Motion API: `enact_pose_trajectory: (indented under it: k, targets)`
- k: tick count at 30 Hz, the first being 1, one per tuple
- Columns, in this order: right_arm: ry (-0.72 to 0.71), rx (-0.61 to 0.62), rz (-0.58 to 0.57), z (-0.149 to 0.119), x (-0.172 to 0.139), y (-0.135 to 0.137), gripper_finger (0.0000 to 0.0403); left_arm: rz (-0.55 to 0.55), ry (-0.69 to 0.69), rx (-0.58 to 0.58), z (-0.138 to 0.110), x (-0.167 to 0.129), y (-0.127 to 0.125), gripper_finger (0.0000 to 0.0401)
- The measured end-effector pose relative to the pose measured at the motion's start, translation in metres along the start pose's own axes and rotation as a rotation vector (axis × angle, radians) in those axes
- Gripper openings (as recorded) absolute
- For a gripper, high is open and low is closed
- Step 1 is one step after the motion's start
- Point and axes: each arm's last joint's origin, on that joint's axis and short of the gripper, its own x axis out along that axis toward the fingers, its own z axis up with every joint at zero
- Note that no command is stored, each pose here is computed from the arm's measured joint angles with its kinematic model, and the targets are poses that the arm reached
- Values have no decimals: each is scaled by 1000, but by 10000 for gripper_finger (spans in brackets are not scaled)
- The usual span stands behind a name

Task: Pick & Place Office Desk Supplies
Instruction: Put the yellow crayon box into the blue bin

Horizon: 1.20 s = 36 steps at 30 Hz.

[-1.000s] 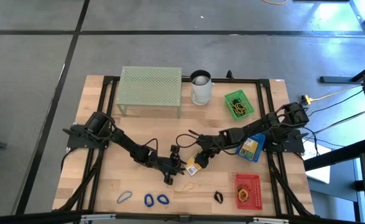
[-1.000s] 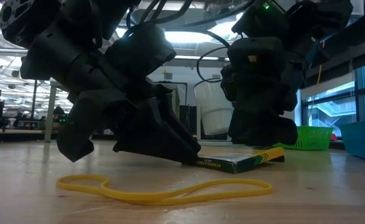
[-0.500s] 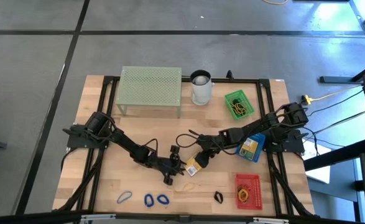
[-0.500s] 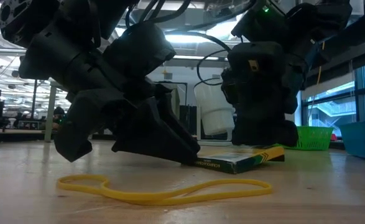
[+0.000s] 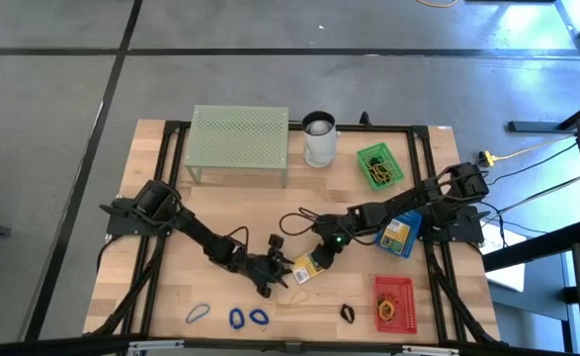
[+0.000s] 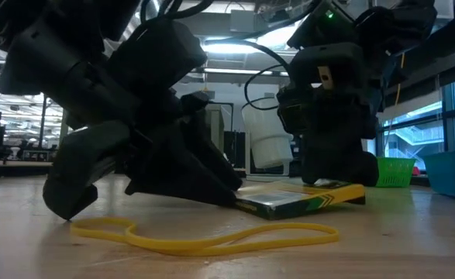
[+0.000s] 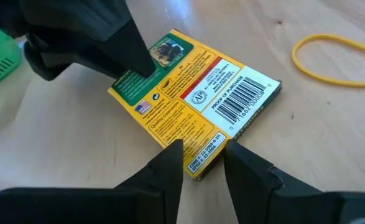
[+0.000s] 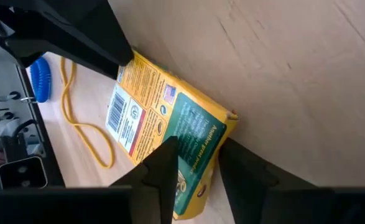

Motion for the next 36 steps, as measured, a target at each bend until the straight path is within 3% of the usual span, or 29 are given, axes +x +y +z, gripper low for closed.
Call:
enact_pose_trajectory:
  k: [10,17,25,36]
  targets:
    - [-32,16,56,4,-1,5,114,15,0,6,0,0,0,108]
    - [-44,-1,184,9,-3,17,114,154,21,8,0,0,5,103]
    - [-49,16,171,9,-3,16,113,147,16,1,1,-1,4,91]
    - [-35,31,134,7,-2,13,52,147,-8,10,5,-6,-3,90]
